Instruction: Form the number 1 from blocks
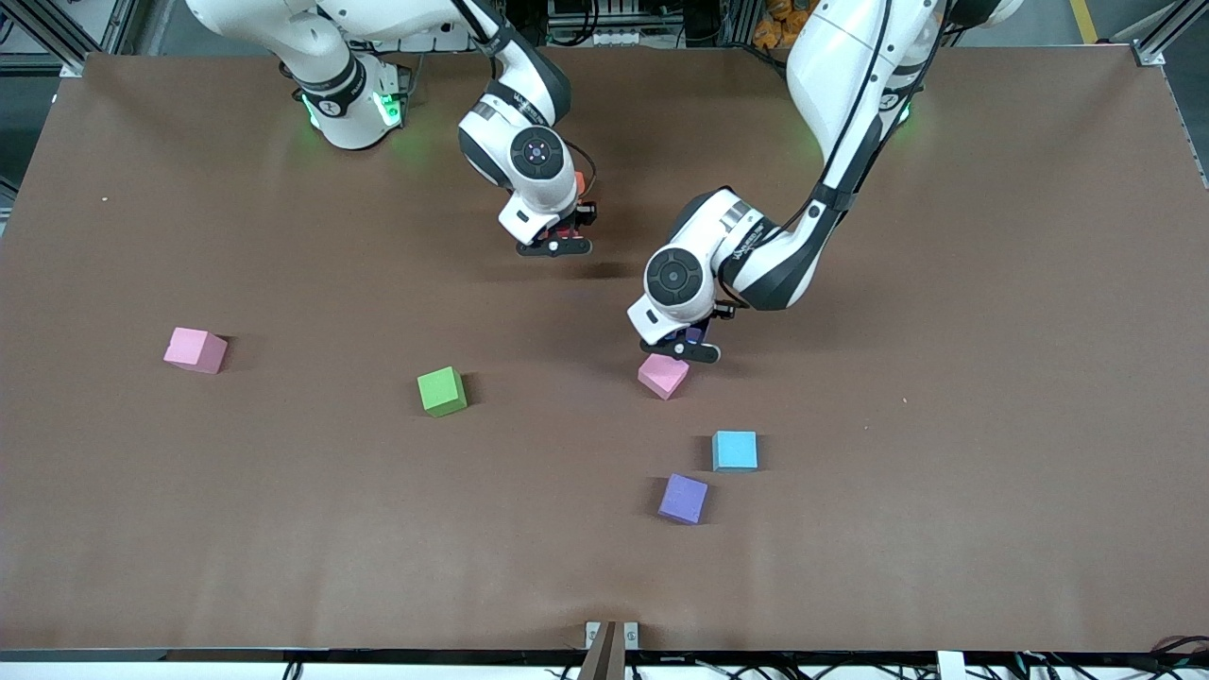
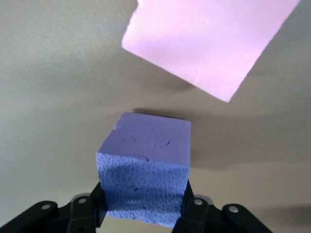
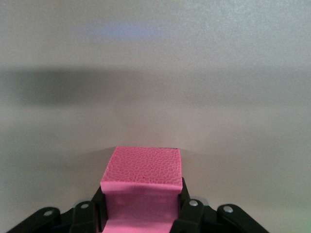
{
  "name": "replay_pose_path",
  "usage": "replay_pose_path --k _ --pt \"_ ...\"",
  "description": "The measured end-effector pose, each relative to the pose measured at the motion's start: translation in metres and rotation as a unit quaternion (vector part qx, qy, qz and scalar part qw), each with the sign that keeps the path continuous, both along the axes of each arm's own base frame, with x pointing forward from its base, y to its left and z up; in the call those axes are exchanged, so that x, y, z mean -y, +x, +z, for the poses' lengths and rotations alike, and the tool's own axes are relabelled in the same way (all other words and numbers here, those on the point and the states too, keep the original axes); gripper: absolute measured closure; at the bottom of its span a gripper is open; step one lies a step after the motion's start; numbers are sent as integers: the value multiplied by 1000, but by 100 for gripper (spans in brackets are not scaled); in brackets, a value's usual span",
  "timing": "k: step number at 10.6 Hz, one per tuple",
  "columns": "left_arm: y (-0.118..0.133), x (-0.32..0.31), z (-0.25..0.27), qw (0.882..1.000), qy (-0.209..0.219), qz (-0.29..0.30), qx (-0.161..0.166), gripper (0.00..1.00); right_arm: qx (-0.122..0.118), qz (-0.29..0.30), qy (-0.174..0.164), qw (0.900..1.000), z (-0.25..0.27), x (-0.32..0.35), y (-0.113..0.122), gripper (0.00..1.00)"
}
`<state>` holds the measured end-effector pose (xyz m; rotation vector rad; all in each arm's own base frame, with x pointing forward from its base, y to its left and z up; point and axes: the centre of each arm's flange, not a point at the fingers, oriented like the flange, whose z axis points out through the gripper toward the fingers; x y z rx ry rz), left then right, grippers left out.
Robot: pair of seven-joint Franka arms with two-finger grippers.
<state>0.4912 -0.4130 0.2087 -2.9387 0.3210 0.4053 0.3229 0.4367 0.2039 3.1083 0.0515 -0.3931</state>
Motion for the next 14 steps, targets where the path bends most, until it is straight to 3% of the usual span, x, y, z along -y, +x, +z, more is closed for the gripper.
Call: replay_pose_path --k 5,9,11,14 --pt "2 3 12 1000 -5 0 8 45 -3 -6 -5 1000 -1 -2 -10 44" --pt "11 7 41 999 -21 3 30 45 2 -12 -1 1000 4 -1 -5 0" --pt "9 10 44 999 -21 7 33 45 18 -14 11 1000 32 9 22 0" --pt "-10 33 46 999 -17 20 39 45 48 -3 21 999 92 51 90 0"
